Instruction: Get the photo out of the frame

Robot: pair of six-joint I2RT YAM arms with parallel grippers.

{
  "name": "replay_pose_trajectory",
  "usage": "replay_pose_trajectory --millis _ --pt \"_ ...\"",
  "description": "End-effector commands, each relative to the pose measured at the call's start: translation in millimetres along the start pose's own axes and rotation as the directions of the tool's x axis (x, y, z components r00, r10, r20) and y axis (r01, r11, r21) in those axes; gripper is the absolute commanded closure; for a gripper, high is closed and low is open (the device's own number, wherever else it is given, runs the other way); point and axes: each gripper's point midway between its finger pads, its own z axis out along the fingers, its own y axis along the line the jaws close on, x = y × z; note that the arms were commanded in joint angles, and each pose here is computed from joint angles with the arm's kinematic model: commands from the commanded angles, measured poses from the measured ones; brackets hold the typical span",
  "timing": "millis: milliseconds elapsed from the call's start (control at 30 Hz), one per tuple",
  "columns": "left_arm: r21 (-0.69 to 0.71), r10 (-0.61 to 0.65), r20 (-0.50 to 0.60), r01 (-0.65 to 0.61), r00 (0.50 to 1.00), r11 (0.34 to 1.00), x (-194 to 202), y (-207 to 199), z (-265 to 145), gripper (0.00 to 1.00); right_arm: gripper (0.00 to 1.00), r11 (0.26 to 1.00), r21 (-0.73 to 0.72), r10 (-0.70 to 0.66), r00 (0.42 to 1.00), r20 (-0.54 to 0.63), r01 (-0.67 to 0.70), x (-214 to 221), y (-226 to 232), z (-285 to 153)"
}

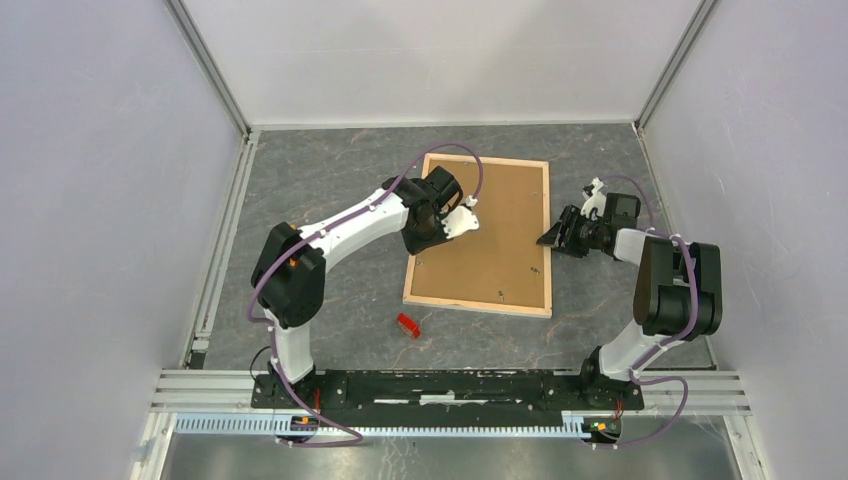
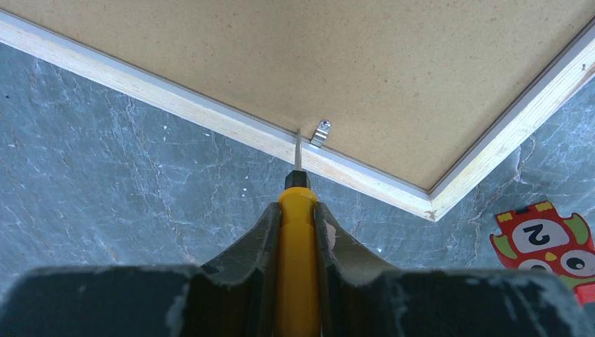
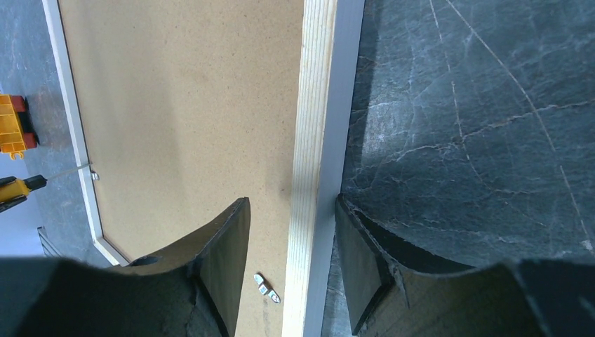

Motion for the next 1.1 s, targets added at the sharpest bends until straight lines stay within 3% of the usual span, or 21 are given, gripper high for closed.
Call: replay_pose_trajectory --millis 0,567,800,1067 --pt "0.032 0.061 -0.005 -0.061 0.998 0.998 7 -7 -13 0.98 0.45 0.998 0.057 0.041 0.995 -0.087 -0.036 28 -13 4" --pt "0.233 0.06 0.018 -0.063 0.998 0.971 -1 -44 -10 0.98 0.45 0.996 0.063 0.065 0.994 -0.084 -0.06 30 -13 7" --pt "0.195 -0.005 0.032 -0.001 0.999 0.981 -11 -38 0 0.98 0.45 0.997 0.061 0.06 0.995 -0.085 -0.055 30 -12 6" --pt "0.137 0.013 0.051 -0.02 0.999 0.99 -12 -26 -22 0.98 0.44 0.997 0.064 0.056 0.995 -0.086 -0.05 30 -12 6"
